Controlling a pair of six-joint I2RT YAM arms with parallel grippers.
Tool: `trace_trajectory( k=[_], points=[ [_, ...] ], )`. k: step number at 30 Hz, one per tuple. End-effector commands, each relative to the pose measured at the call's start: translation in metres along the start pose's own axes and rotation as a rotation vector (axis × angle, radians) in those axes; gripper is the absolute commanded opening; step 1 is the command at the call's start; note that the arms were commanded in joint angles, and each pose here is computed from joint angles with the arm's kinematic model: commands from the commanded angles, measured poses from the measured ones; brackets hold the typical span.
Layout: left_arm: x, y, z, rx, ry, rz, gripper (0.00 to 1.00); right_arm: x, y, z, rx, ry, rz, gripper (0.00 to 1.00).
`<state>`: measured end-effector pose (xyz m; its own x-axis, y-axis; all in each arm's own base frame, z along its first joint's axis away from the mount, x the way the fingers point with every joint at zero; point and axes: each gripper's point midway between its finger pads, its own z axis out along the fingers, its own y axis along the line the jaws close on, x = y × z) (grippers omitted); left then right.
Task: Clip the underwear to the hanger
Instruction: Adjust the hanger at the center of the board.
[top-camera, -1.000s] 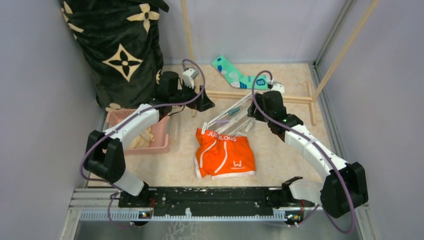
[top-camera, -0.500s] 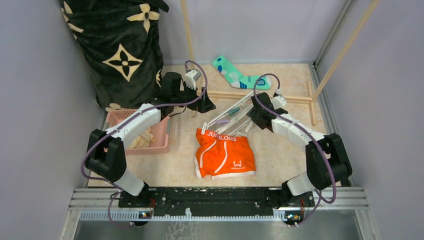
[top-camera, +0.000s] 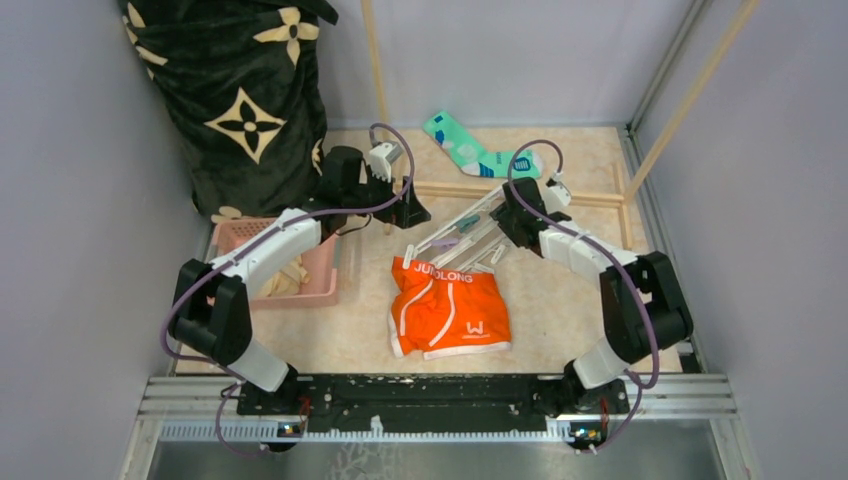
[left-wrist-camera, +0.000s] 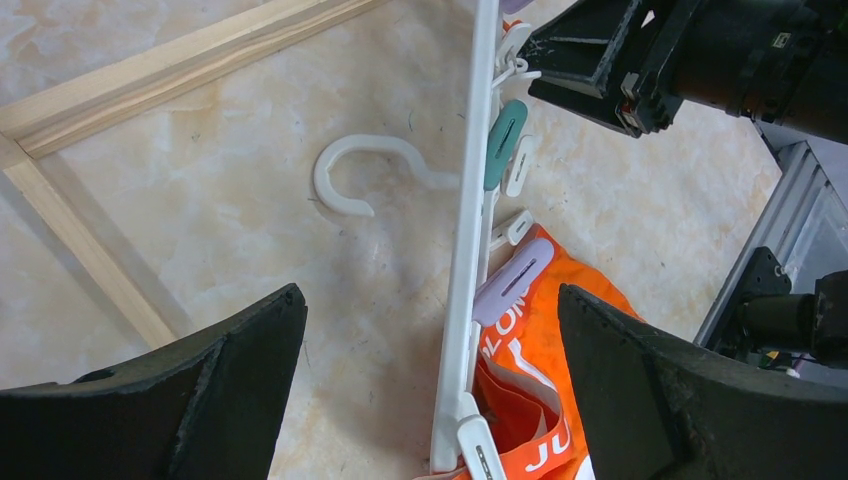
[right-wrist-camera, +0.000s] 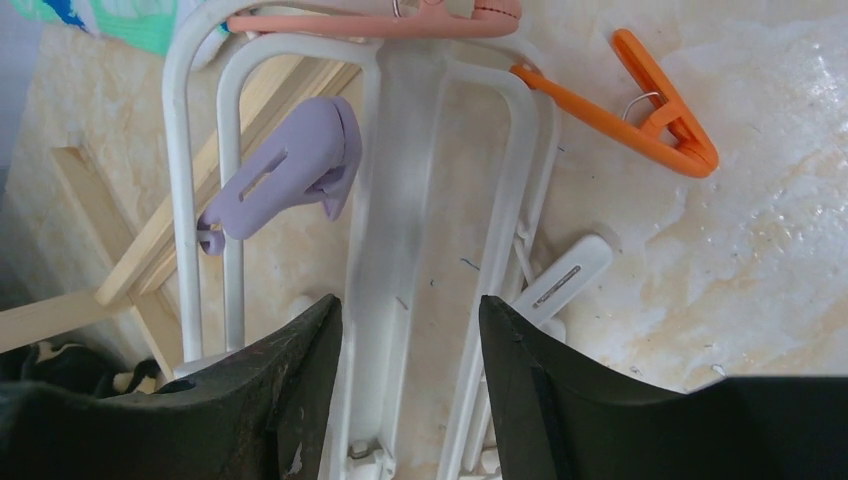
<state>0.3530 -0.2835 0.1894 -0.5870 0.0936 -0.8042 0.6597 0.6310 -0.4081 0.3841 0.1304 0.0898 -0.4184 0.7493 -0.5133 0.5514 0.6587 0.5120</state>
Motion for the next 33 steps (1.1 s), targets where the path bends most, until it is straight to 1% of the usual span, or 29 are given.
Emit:
trace_trajectory(
  k=[1, 6, 11, 13, 16, 19, 21, 23, 26, 28, 33],
  points=[
    [-0.004, -0.007, -0.008, 0.012, -0.018, 0.025, 1.00, -0.025, 0.036, 0.003, -0.104, -0.057, 0.052, 0.53],
    [-0.003, -0.007, -0.008, 0.016, -0.015, 0.024, 1.00, -0.023, 0.038, 0.013, -0.113, -0.038, 0.050, 0.52],
    [-0.004, -0.008, -0.007, 0.017, -0.013, 0.024, 1.00, -0.014, 0.031, 0.024, -0.070, -0.002, 0.028, 0.49],
    [-0.003, -0.007, -0.007, 0.016, -0.012, 0.024, 1.00, -0.012, 0.031, 0.024, -0.070, 0.006, 0.030, 0.42],
    [-0.003, -0.007, -0.007, 0.016, -0.011, 0.024, 1.00, -0.010, 0.029, 0.025, -0.074, 0.010, 0.034, 0.30],
    [-0.003, -0.008, -0.008, 0.019, -0.010, 0.023, 1.00, -0.012, 0.030, 0.023, -0.092, -0.002, 0.042, 0.15],
    [-0.005, -0.009, -0.008, 0.022, -0.013, 0.024, 1.00, -0.014, 0.032, 0.020, -0.117, -0.014, 0.058, 0.06],
    [-0.006, -0.009, -0.009, 0.020, -0.018, 0.022, 1.00, -0.015, 0.035, 0.018, -0.171, -0.012, 0.092, 0.00],
    [-0.007, -0.010, -0.009, 0.025, -0.020, 0.009, 1.00, -0.015, 0.041, 0.011, -0.286, -0.014, 0.156, 0.00],
    [-0.007, -0.013, -0.008, 0.037, -0.018, -0.006, 1.00, -0.018, 0.044, 0.004, -0.351, -0.036, 0.191, 0.00],
    [-0.008, -0.019, -0.009, 0.061, -0.030, -0.040, 1.00, -0.033, 0.060, -0.022, -0.579, -0.114, 0.267, 0.00]
  ],
)
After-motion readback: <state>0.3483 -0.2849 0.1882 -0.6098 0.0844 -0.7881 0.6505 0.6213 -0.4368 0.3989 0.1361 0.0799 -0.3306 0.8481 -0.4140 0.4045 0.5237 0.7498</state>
